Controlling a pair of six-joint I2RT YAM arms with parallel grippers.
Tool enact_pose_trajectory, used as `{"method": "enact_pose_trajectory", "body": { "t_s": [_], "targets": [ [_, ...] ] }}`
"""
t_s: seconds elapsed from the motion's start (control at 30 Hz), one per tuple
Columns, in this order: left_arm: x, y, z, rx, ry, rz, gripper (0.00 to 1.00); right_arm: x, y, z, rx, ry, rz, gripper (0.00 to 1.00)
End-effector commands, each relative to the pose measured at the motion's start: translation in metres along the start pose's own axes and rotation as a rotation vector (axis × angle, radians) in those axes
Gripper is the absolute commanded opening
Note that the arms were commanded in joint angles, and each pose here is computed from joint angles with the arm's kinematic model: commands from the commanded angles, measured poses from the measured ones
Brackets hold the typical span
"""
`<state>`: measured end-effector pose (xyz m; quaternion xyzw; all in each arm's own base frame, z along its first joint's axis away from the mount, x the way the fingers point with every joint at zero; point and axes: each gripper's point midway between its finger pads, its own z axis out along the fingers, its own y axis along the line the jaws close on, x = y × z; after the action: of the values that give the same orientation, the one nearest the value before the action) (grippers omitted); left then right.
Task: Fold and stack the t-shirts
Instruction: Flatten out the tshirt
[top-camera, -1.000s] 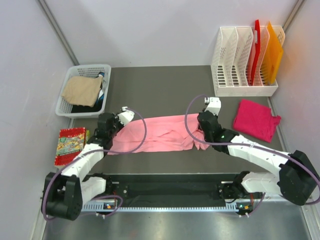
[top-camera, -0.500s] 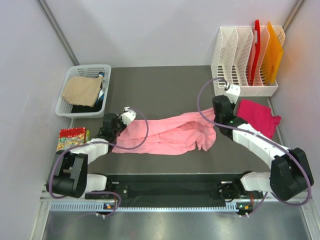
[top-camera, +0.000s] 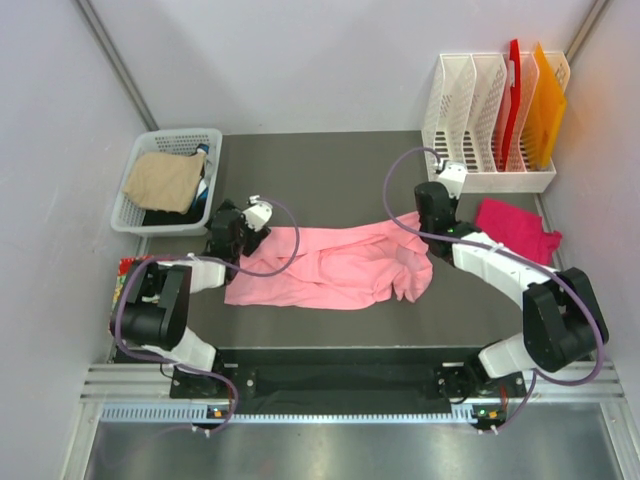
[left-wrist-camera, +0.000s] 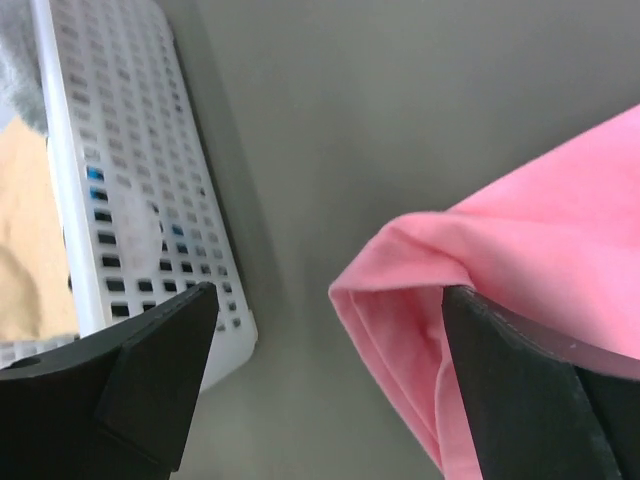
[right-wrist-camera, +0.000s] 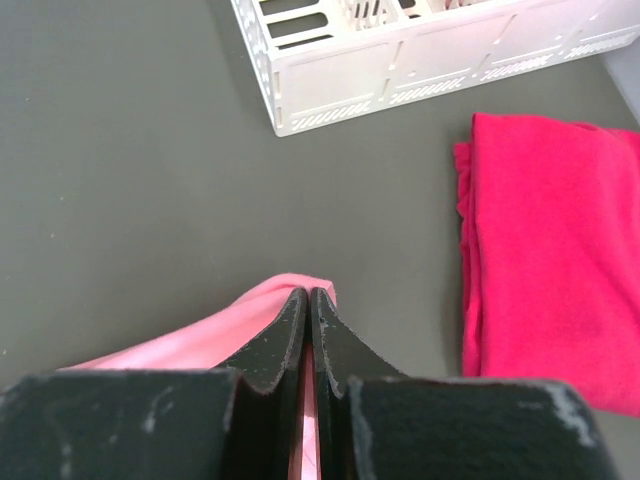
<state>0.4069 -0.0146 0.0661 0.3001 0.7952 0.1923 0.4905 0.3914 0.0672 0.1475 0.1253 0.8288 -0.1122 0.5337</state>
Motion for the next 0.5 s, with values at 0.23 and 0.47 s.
{"method": "enact_pose_trajectory", "body": {
  "t_s": [0.23,0.47],
  "targets": [
    [-0.004,-0.004,-0.057,0.055,-0.079,-0.039,0.99,-0.019,0.018,-0.013,-0.061,-0.063,0.020,0.00],
    [0.008,-0.024,-0.064,0.142,-0.046,-0.052,0.88,-0.018,0.022,-0.016,-0.068,-0.066,0.014,0.00]
  ]
}}
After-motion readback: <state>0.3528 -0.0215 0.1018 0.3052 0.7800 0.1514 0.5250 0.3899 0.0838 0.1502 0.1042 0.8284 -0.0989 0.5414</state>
